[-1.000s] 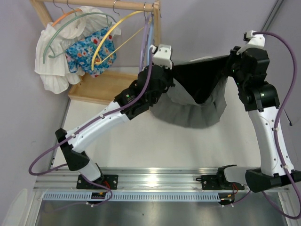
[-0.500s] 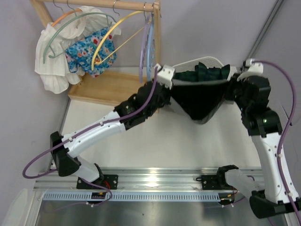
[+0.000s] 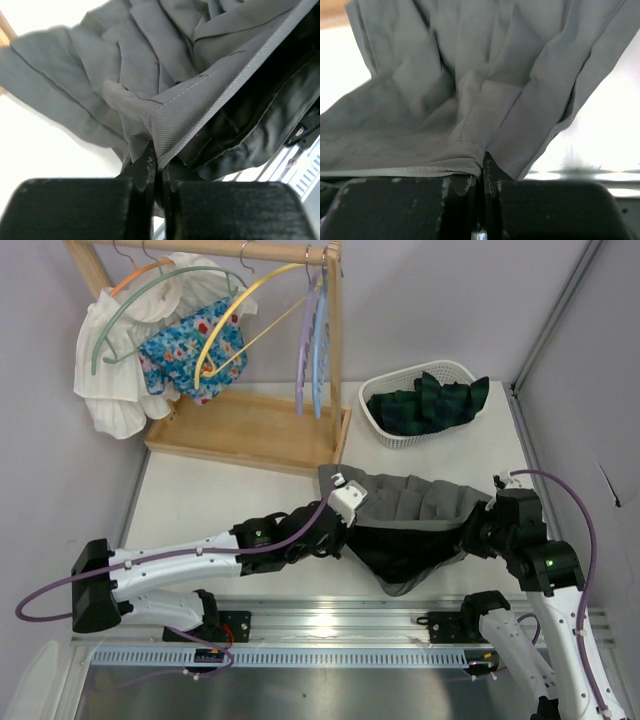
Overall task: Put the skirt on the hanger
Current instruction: Move the skirt to the center of the board
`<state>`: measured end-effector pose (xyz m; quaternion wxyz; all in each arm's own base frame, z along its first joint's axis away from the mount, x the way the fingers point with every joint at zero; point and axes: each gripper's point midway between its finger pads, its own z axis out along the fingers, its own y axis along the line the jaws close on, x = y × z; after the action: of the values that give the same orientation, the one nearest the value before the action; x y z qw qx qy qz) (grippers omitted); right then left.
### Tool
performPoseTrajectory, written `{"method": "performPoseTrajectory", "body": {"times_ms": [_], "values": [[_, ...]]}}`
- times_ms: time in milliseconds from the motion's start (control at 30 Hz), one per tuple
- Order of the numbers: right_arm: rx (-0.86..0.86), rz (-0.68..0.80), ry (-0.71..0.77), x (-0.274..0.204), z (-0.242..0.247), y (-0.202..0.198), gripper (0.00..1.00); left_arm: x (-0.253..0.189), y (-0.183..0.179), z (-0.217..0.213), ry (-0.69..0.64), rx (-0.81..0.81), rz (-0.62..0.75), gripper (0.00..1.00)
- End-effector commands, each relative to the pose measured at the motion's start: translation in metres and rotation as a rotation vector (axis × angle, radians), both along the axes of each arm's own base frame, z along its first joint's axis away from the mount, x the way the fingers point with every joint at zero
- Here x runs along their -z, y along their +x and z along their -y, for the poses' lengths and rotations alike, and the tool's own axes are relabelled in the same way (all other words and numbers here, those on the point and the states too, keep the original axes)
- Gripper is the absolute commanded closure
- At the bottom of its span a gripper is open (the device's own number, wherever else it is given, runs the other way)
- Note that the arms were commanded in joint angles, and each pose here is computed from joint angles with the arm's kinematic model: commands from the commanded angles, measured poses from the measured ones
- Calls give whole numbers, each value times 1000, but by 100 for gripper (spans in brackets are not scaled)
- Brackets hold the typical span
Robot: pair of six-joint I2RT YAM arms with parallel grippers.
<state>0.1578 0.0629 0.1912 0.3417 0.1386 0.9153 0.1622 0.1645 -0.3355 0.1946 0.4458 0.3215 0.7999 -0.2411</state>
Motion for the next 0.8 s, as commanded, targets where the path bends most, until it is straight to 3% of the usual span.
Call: {"method": "performPoseTrajectory", "body": {"times_ms": [0, 33, 67, 100, 167, 267, 400, 467, 600, 667, 767], "values": [[62, -100, 30, 15, 3, -20, 91, 14, -4, -25, 59, -37, -35, 92], [38, -113, 32, 14, 1, -25, 77, 12, -13, -21, 45, 21, -56, 82], [-15, -120, 67, 10, -9, -29, 61, 10, -18, -18, 37, 55, -64, 47], [-41, -134, 78, 6, -12, -35, 28, 8, -22, -18, 31, 81, -71, 29], [-114, -96, 100, -17, -20, -40, 16, -7, -29, -19, -17, 107, -74, 2], [-145, -33, 85, -55, -18, -45, 2, -34, -32, -24, -93, 114, -45, 1], [-115, 28, 83, -80, -16, -32, 1, -56, -13, -44, -134, 16, 43, 1], [-97, 29, 103, -77, -20, -19, 1, -46, 2, -51, -105, -84, 5, 1], [5, 21, 209, -35, -32, 26, 19, 7, 40, -58, -3, -280, -186, 7], [61, 18, 196, -15, -26, 38, 30, 17, 46, -49, -15, -308, -211, 7], [137, 4, 146, 21, -15, 54, 37, 37, 57, -32, -32, -339, -239, 8]]}}
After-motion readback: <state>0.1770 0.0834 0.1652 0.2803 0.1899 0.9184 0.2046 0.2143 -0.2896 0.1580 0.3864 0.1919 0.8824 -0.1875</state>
